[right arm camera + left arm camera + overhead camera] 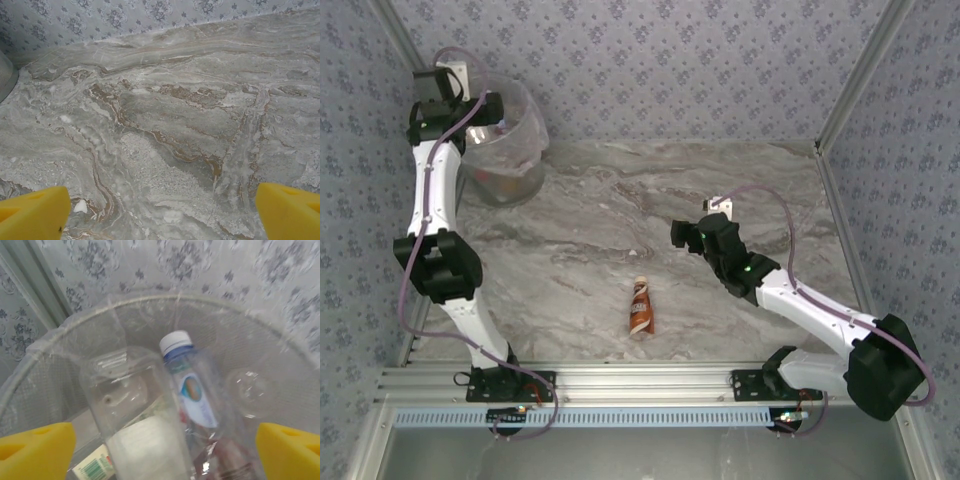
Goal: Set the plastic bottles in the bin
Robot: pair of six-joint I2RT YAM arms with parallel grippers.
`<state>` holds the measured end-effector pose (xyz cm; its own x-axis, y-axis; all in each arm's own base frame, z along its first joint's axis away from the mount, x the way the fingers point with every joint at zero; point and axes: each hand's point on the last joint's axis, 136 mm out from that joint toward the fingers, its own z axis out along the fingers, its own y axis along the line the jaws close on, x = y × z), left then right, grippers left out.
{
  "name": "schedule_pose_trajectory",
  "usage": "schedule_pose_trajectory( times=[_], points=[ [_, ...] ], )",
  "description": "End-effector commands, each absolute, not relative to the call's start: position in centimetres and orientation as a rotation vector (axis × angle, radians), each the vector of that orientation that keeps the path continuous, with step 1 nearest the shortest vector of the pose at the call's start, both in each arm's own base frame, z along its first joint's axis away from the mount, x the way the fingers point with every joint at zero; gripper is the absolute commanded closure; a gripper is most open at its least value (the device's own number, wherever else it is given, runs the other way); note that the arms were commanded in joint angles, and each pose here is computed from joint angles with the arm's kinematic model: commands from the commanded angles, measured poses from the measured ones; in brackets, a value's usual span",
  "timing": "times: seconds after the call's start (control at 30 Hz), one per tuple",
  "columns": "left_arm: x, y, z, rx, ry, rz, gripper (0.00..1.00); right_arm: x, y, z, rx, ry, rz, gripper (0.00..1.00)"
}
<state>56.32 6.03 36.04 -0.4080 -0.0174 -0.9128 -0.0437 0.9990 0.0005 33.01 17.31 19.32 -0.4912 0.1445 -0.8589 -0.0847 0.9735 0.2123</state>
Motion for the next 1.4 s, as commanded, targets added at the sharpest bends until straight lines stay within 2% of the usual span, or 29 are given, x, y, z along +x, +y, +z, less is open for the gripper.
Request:
schedule_pose_trajectory(
  times=[0.0, 0.23, 0.47, 0.7, 0.93, 1.37],
  points=[
    [54.6, 2.1, 39.7, 0.044, 1.940, -0.066, 0.01, 32.9, 16.5, 19.6, 0.081, 2.059, 0.264, 0.03],
    [53.1, -2.0, 42.4, 0.085, 1.897, -0.222, 0.01, 32.8, 16.3, 19.3, 0.088, 2.064, 0.259, 0.03],
    [49.3, -8.6, 44.5, 0.172, 1.864, -0.339, 0.01, 32.7, 16.2, 19.6, 0.091, 2.045, 0.271, 0.03],
    [44.8, -12.6, 43.1, 0.081, 1.810, -0.357, 0.01, 32.7, 15.9, 19.5, 0.118, 2.033, 0.275, 0.02],
    [41.1, -14.9, 36.5, -0.019, 1.942, -0.416, 0.01, 32.2, 14.8, 19.1, 0.147, 2.040, 0.246, 0.01],
    [32.7, -20.6, 21.2, -0.079, 2.351, -0.464, 0.01, 31.9, 12.1, 16.8, 0.297, 2.075, 0.200, 0.01]
  ],
)
